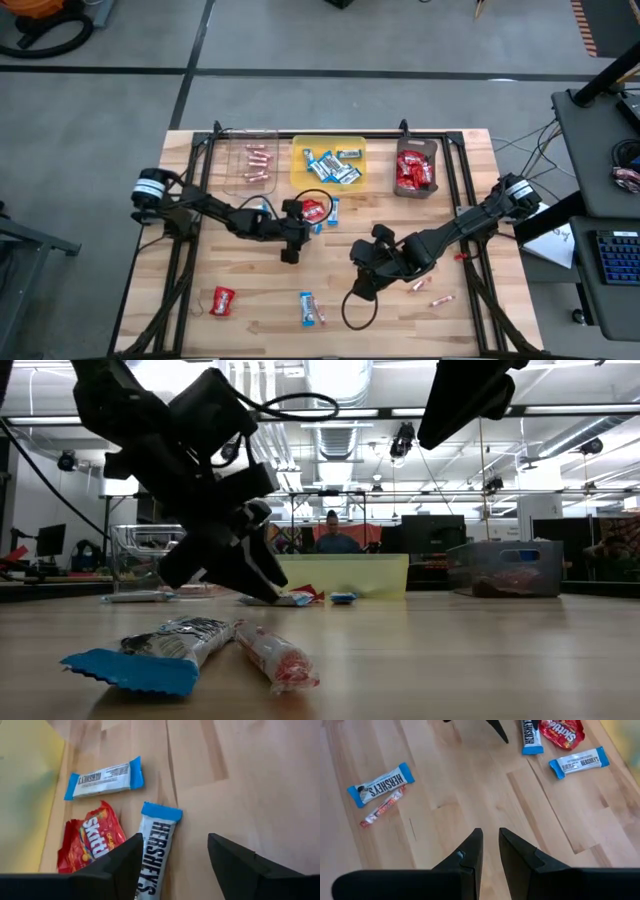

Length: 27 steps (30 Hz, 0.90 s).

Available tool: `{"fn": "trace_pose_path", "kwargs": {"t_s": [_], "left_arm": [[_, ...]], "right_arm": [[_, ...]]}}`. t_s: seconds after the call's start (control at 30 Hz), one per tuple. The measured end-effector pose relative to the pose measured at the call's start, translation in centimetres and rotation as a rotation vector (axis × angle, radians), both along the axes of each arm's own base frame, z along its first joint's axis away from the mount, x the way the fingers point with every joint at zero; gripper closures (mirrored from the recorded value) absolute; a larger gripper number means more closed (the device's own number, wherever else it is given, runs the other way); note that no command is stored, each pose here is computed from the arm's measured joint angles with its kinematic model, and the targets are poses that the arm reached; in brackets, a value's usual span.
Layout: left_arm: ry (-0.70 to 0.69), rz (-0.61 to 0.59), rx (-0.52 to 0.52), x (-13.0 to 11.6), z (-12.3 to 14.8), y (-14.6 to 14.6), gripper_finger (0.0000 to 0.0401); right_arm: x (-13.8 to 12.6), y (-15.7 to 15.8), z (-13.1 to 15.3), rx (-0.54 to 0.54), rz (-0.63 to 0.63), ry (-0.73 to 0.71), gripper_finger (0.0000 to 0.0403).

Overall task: Sort candy
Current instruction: Put the white chocolate into the yellow bin

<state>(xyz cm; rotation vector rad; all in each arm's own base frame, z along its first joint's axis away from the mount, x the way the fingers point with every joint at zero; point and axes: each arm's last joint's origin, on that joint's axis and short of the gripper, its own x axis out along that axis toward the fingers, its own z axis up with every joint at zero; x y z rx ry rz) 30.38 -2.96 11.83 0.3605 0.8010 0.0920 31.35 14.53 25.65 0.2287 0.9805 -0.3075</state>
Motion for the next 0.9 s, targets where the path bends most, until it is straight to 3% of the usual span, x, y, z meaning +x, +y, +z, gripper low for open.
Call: {"fn": "trace_pose_path", "kwargs": {"t_s": [0.53, 0.9], "left_arm": [[0.031, 0.057, -0.026, 0.2, -1.0, 1.8, 0.0211], [0.054, -0.092, -0.265, 0.1, -1.0, 1.5, 0.0212]], "right_arm": [[0.1, 0.1, -0.1, 0.006, 0.0, -0.014, 0.0346], [0.0, 0.1, -0.5, 0.003, 0.004, -0.006, 0.0346]]}}
